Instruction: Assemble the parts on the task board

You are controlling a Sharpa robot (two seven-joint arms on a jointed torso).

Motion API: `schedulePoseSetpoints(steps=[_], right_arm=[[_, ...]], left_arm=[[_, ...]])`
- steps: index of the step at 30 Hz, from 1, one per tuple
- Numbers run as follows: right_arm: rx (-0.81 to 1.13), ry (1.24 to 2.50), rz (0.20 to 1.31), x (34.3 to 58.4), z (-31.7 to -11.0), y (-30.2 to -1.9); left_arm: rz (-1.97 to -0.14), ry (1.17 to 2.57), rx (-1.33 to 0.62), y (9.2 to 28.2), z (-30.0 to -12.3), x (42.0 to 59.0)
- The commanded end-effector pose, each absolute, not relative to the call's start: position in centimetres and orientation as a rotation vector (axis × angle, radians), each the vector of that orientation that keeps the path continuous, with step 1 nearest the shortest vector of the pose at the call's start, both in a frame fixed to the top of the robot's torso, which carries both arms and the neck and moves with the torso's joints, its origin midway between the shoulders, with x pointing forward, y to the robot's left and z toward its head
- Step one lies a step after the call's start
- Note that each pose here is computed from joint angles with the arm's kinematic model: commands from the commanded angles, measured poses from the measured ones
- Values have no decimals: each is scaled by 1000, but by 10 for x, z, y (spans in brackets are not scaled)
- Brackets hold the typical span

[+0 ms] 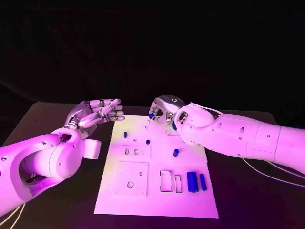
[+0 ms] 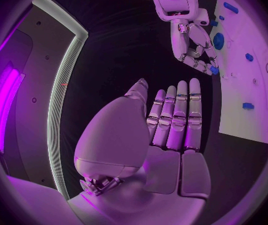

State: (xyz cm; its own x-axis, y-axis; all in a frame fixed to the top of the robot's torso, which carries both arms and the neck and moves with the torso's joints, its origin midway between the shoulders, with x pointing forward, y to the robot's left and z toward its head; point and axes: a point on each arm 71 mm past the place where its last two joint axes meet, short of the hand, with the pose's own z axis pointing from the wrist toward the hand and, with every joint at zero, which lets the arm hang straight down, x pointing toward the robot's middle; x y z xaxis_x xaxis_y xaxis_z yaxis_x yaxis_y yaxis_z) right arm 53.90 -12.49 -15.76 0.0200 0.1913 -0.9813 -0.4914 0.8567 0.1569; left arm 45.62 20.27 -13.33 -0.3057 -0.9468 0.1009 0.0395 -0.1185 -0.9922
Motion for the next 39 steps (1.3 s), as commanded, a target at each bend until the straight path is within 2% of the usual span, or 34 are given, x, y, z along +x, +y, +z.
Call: schedulePoseSetpoints(steps=[1,13,39], right_arm=[[-284,1514,536,540,-164,-121],[-302,1577,508,544,-170,-113],[-287,1523,493,545,-167,-108]], left_arm=[[-1571,1344,-1071,200,-132,456],[-1570,1348,-1073,199,-133,457],[-1563,1349,-1077,200,-133,458]])
